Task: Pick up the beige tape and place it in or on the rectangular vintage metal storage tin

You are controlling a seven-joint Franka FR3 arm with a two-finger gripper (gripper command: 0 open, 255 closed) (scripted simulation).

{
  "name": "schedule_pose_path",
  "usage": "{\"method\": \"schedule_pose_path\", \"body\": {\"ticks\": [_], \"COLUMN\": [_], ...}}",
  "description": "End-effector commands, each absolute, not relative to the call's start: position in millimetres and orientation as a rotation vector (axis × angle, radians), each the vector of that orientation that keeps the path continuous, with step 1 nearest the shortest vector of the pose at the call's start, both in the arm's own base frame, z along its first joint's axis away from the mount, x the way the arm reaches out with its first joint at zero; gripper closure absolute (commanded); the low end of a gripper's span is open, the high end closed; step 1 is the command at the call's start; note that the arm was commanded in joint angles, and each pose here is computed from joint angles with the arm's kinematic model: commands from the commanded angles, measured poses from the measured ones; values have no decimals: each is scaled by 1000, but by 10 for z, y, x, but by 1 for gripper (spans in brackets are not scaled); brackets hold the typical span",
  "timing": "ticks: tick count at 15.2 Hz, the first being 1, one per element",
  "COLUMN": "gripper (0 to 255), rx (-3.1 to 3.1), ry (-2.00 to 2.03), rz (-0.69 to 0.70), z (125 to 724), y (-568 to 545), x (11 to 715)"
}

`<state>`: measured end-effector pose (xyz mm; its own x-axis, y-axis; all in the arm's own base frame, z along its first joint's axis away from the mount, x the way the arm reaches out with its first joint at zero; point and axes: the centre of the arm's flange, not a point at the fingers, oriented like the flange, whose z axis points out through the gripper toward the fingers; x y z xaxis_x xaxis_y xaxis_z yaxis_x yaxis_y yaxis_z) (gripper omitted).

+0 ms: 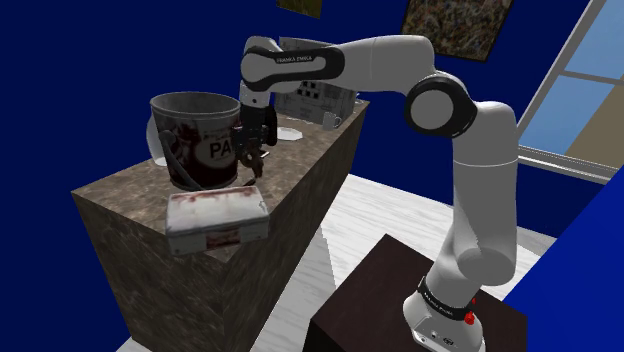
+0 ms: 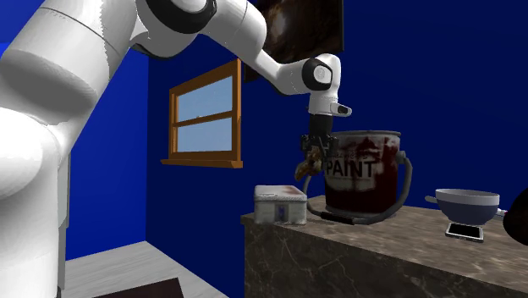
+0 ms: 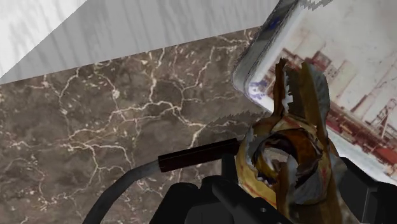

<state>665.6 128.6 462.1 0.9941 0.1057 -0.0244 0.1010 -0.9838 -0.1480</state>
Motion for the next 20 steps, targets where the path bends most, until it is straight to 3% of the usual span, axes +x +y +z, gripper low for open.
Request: {"method": "schedule_pose_path", "body": {"ticks": [1,11,20], "gripper": [255,255,255], "rx": [-2990,-2990,-2990], "ry": [-154,-154,-154], "rz": [48,48,48], "z": [4618,4536,4061], "y": [1508,2742,2742], "x": [6566,6130,6130]}}
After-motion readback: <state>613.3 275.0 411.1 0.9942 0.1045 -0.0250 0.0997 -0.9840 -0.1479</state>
